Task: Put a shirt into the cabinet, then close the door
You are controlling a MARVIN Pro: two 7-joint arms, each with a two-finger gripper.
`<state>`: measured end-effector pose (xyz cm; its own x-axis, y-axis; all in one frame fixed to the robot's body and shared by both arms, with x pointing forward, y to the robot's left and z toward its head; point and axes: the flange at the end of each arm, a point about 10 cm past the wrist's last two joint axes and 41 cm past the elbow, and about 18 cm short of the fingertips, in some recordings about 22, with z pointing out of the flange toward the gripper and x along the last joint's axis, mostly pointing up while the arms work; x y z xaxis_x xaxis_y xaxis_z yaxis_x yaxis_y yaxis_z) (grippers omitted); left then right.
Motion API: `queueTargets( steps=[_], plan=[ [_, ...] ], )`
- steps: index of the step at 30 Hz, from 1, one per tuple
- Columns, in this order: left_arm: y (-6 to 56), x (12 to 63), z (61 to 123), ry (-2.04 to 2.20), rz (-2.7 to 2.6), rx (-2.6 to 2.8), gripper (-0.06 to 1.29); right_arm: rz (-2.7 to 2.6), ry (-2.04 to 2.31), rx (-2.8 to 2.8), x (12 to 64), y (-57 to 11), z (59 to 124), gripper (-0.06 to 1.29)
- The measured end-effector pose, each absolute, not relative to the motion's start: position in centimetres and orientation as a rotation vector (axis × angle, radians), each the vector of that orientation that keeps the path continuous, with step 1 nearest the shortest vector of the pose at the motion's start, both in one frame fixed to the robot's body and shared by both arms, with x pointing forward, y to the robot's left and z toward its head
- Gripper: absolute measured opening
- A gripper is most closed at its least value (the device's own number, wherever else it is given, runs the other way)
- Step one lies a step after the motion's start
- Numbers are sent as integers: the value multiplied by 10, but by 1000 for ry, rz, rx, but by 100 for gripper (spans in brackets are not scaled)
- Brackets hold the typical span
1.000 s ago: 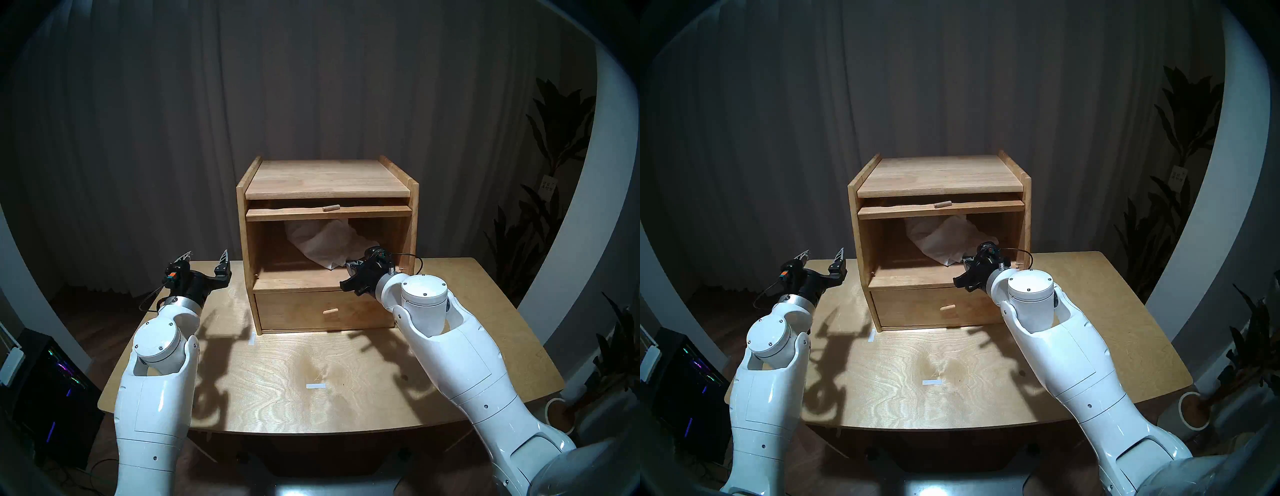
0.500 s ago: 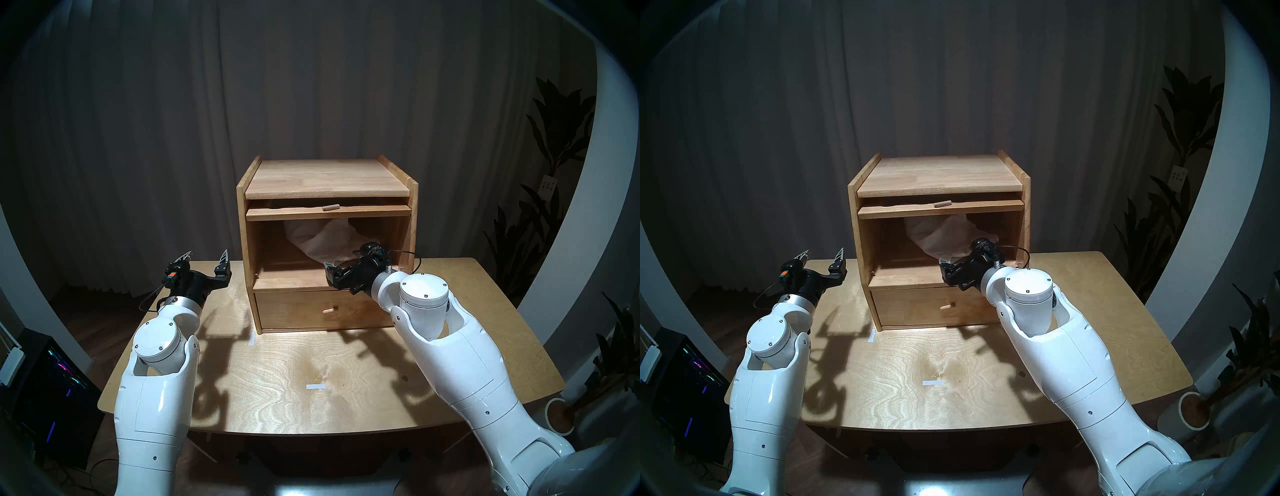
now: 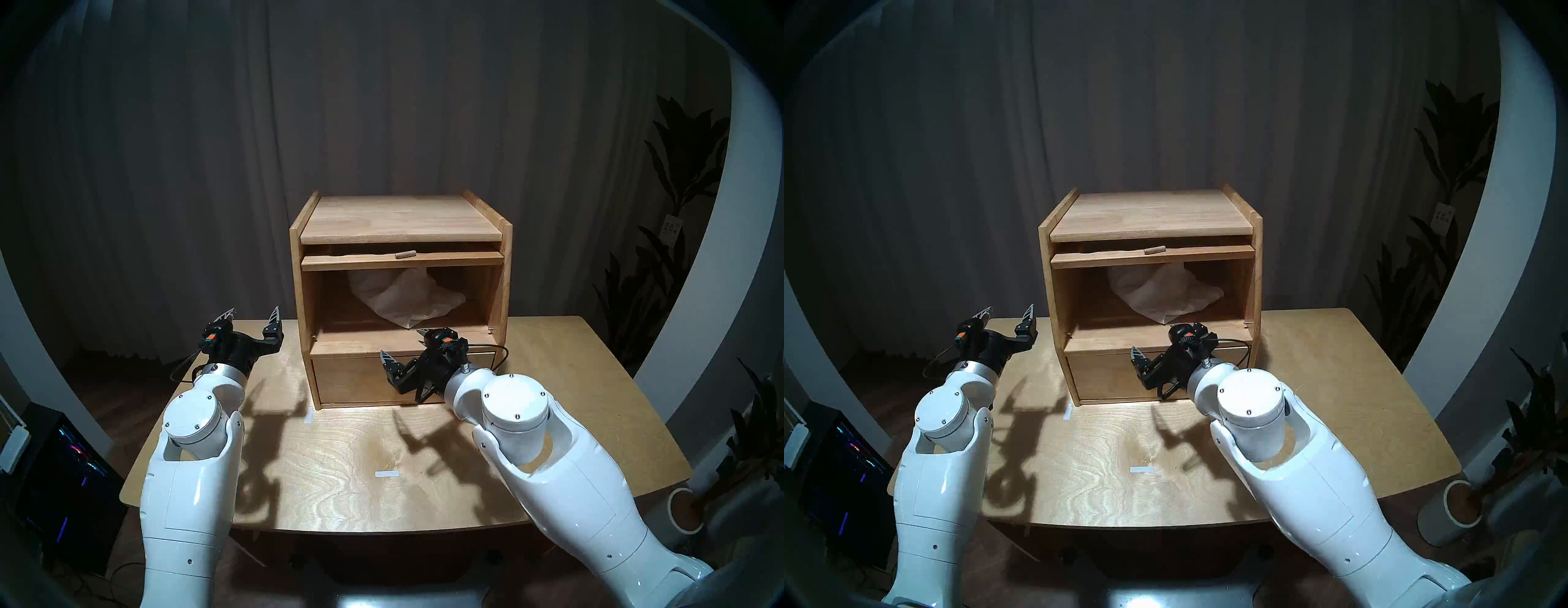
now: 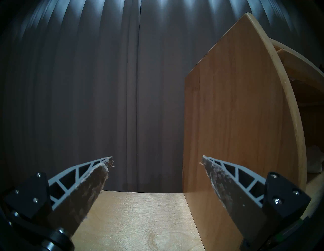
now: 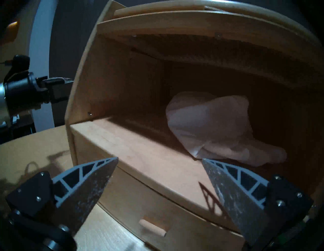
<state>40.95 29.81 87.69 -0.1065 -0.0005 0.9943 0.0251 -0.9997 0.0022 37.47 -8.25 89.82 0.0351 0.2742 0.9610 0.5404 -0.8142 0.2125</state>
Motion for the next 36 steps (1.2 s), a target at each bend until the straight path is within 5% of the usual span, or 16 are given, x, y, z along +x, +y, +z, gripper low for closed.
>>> queueTargets(
  steps=[36],
  plan=[
    [300,410,870,-31,-2303,-2108,128,-2845,-737,-1589,313,-177,1070,125]
  ],
)
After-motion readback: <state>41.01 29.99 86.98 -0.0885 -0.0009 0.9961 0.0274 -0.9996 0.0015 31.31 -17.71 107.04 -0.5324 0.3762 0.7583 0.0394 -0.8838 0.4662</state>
